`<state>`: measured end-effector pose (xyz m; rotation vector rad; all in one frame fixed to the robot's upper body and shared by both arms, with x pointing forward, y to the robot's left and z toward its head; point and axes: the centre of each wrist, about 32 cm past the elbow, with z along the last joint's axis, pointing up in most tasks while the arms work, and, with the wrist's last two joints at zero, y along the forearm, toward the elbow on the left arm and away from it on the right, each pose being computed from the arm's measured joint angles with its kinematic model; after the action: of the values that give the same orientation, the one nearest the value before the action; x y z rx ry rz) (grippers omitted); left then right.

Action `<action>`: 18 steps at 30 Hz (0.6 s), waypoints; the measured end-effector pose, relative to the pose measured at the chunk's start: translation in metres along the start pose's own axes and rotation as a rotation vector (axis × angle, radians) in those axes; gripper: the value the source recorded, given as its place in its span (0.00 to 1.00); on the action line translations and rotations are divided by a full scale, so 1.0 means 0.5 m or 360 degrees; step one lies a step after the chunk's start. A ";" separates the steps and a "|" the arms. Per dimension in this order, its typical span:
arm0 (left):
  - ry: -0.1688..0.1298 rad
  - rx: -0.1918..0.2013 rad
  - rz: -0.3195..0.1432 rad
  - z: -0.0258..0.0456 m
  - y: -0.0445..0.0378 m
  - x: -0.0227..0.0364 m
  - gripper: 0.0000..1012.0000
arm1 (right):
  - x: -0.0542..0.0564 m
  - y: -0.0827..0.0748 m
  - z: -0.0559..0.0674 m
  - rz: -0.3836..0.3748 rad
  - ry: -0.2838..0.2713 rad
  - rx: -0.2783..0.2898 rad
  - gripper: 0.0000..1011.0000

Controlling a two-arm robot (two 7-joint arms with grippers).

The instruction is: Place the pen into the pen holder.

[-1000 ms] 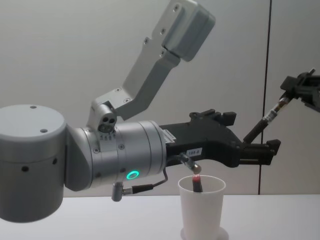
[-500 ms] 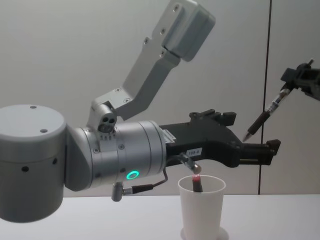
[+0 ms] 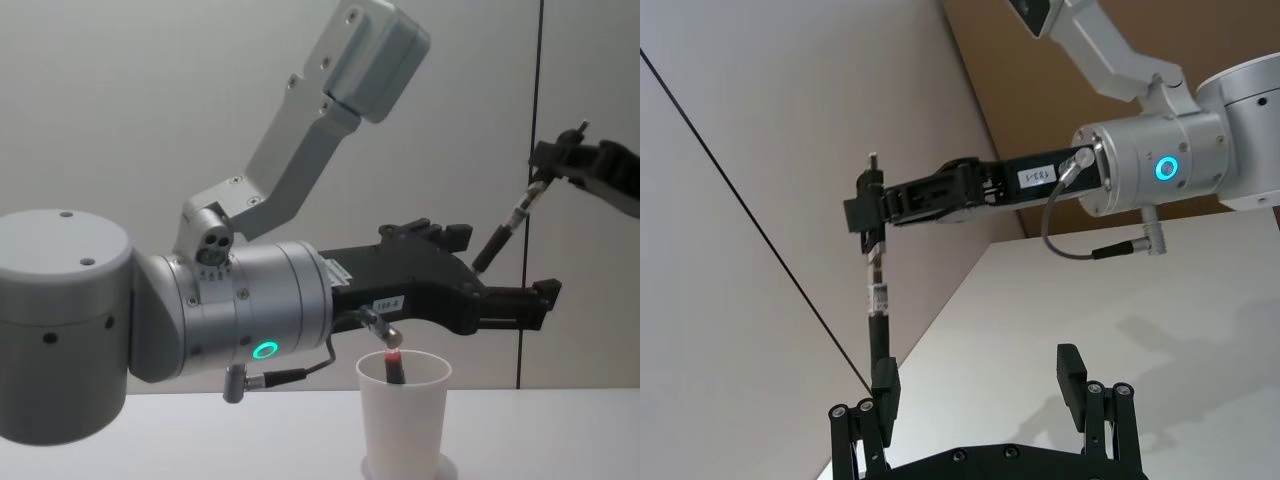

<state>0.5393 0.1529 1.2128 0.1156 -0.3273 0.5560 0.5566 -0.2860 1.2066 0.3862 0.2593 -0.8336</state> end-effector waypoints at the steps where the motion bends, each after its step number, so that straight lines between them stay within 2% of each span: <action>1: 0.0000 0.0000 0.0000 0.000 0.000 0.000 0.99 | 0.002 0.002 0.000 0.0009 -0.0005 -0.0004 0.13; 18: 0.0000 0.0000 0.0000 0.000 0.000 0.000 0.99 | 0.044 0.063 -0.006 0.0172 -0.0141 -0.0102 0.13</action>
<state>0.5393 0.1529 1.2128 0.1156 -0.3273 0.5560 0.5945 -0.2799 1.2029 0.2996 0.1810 -0.7327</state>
